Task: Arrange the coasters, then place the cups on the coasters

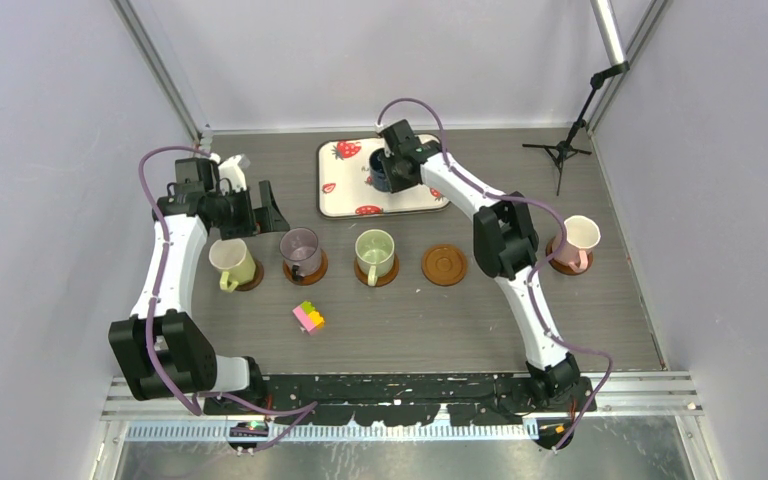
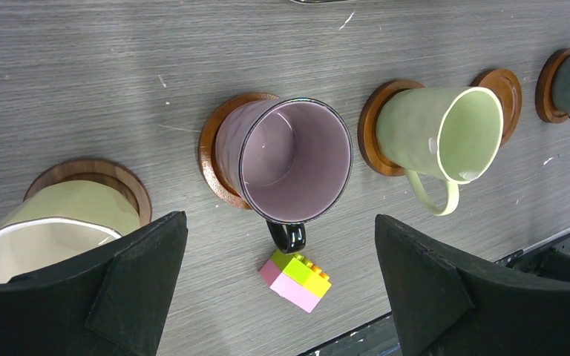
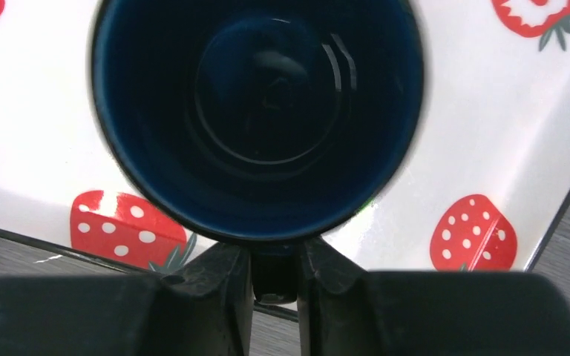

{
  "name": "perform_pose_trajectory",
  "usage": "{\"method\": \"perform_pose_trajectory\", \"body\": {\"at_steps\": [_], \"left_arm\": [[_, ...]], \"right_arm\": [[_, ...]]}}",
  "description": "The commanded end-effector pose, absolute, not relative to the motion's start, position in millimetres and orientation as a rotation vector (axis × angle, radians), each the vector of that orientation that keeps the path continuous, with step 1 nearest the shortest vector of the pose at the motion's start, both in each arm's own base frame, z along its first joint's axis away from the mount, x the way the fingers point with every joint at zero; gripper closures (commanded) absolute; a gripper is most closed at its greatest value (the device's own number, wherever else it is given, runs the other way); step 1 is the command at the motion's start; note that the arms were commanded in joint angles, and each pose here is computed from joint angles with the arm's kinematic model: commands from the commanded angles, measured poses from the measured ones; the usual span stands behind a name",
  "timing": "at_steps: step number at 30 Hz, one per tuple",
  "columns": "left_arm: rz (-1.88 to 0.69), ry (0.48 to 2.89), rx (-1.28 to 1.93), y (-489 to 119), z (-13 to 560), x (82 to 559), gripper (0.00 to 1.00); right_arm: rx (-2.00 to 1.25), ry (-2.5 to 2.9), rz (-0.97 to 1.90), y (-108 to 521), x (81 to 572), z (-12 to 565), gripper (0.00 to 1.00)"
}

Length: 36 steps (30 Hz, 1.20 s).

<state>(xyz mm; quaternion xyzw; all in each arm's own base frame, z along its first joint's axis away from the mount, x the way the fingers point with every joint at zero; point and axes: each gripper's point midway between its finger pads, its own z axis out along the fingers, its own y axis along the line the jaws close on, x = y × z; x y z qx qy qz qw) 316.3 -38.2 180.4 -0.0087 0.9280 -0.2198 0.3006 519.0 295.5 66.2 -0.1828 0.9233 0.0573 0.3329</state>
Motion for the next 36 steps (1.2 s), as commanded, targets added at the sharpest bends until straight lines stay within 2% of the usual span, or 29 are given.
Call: {"method": "perform_pose_trajectory", "body": {"at_steps": [1,5,6,14,23,27,36], "left_arm": [[-0.553,2.423,-0.006,-34,188,317,0.0],[-0.551,2.425,-0.006,-34,189,317,0.0],[-0.551,2.425,-0.005,-34,190,317,0.0],[-0.561,2.418,-0.011,-35,191,315,0.0],[-0.529,2.403,-0.019,-32,197,312,0.0],[-0.507,2.383,-0.006,-30,209,313,0.0],[-0.521,2.365,-0.02,-35,217,312,0.0]], "right_arm": [[-0.434,2.403,0.2,294,524,85,0.78],[-0.421,2.382,0.237,293,523,104,0.98],[-0.421,2.375,0.238,291,521,110,0.99],[-0.351,2.279,0.222,265,498,176,1.0],[-0.032,2.214,0.136,212,455,231,1.0],[0.007,2.212,0.161,200,421,239,1.0],[0.028,2.253,0.176,185,341,213,1.0]]}}
